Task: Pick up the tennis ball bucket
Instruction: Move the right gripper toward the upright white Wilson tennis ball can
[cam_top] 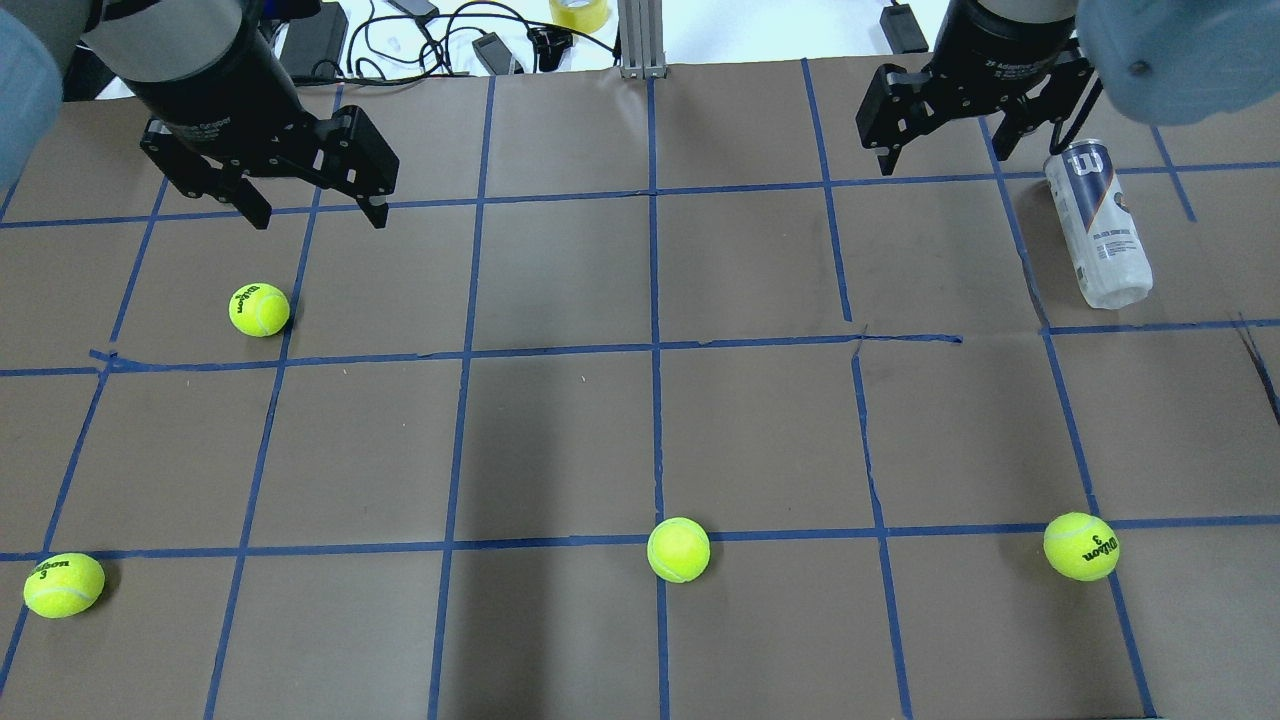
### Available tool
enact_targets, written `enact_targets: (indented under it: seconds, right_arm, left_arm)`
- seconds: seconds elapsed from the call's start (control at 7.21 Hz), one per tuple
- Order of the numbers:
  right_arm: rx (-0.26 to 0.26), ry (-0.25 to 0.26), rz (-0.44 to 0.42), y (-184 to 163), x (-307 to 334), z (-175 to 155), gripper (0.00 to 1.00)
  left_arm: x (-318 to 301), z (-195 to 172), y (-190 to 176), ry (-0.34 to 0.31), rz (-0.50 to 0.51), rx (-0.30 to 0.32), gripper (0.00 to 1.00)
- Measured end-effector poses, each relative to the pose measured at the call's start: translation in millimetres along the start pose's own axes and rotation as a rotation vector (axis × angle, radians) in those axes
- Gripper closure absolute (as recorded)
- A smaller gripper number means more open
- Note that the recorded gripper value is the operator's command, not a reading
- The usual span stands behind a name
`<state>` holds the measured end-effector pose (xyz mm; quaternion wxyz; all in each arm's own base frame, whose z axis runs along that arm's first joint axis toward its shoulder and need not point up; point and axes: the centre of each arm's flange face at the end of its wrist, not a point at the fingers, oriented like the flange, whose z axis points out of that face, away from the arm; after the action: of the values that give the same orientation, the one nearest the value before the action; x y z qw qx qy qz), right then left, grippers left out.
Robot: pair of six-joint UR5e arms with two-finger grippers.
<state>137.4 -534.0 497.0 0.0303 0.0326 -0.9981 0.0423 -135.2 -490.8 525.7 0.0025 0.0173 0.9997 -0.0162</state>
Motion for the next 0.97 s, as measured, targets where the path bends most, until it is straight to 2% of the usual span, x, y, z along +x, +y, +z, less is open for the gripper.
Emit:
enact_targets:
  seconds: [0.42,0.69,0.97]
  right_arm:
    - [-0.049,-0.001,-0.010,2.0,2.8,10.4,0.00]
    - [-0.001,0.013,0.020,-25.6,29.4,29.9,0.00]
    - [0.015,0.019,0.072,-70.0,100.4,77.8,0.00]
  left_arm:
    - [-0.1,-0.6,0.3,-0.001,0.000,0.001,0.00]
    - [-0.4,-0.5,0.3,-0.001,0.002,0.001,0.00]
    - [-0.5,0.4,-0.2,0.001,0.001,-0.001,0.00]
